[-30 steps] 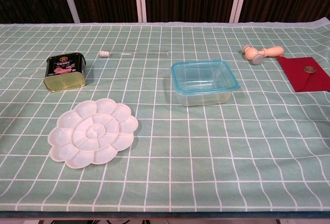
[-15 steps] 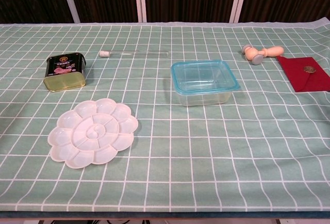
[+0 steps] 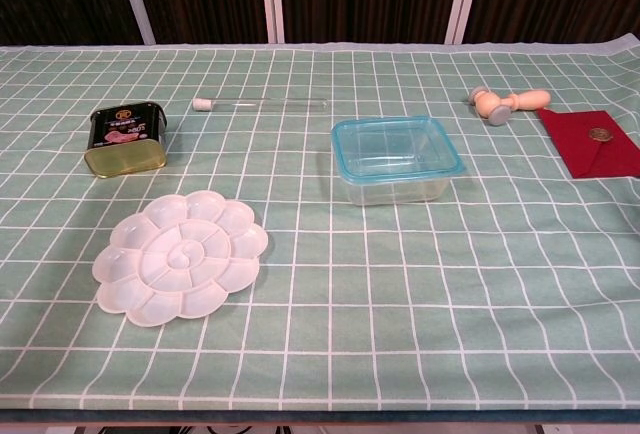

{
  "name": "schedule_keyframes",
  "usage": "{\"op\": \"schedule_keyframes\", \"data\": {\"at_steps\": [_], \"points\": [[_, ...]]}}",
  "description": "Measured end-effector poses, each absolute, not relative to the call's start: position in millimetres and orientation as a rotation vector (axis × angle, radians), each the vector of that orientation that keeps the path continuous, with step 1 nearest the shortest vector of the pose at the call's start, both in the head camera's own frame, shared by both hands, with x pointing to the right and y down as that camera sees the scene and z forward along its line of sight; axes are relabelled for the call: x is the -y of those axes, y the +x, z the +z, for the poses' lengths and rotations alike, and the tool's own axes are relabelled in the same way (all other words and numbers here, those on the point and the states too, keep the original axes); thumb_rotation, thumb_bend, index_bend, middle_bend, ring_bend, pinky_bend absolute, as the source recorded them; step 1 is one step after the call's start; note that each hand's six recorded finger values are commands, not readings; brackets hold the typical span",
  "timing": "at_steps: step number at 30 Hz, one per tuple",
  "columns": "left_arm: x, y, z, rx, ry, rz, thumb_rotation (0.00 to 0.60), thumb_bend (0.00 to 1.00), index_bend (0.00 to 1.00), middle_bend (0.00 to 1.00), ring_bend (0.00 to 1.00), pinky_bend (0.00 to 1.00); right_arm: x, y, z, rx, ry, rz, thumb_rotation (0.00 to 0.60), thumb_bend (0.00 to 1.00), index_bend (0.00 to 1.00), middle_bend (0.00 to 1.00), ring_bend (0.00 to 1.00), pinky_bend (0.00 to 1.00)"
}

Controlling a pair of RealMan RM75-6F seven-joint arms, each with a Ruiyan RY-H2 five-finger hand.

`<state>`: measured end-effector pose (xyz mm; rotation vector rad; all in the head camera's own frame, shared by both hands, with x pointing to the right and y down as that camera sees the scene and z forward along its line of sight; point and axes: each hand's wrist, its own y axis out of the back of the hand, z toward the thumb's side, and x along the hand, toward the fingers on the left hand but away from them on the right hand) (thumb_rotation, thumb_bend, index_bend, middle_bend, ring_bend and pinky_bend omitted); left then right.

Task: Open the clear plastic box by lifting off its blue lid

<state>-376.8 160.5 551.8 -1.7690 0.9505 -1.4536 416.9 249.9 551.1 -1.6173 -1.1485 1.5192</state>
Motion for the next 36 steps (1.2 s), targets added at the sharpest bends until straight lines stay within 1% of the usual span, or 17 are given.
{"op": "schedule_keyframes", "data": {"at_steps": [4, 8, 14, 20, 23, 29, 36], "points": [[-133, -342, 558, -0.919, -1.808, -1.437, 0.600, 0.01, 0.00, 0.00, 0.00, 0.03, -250, 418, 552, 1.160, -1.625, 1.531, 0.600, 0.21, 0.00, 0.00, 0.00, 0.00], [-107, -296, 572, -0.874, -1.858, -1.425, 0.600, 0.01, 0.00, 0.00, 0.00, 0.03, -250, 418, 553, 1.170, -1.636, 1.541, 0.600, 0.21, 0.00, 0.00, 0.00, 0.00], [-87, -215, 598, -0.788, -1.955, -1.423, 0.600, 0.00, 0.00, 0.00, 0.00, 0.03, -249, 421, 555, 1.192, -1.644, 1.558, 0.600, 0.21, 0.00, 0.00, 0.00, 0.00], [-83, -134, 622, -0.708, -2.030, -1.434, 0.600, 0.00, 0.00, 0.00, 0.00, 0.03, -248, 423, 556, 1.209, -1.651, 1.574, 0.600, 0.21, 0.00, 0.00, 0.00, 0.00], [-81, -108, 632, -0.692, -2.037, -1.457, 0.600, 0.00, 0.00, 0.00, 0.00, 0.03, -248, 423, 556, 1.213, -1.657, 1.579, 0.600, 0.21, 0.00, 0.00, 0.00, 0.00], [-82, -70, 651, -0.671, -2.051, -1.503, 0.600, 0.00, 0.00, 0.00, 0.00, 0.03, -248, 424, 557, 1.217, -1.666, 1.592, 0.600, 0.21, 0.00, 0.00, 0.00, 0.00], [-87, -41, 671, -0.646, -2.086, -1.549, 0.600, 0.00, 0.00, 0.00, 0.00, 0.03, -249, 424, 559, 1.215, -1.679, 1.611, 0.600, 0.21, 0.00, 0.00, 0.00, 0.00]]}}
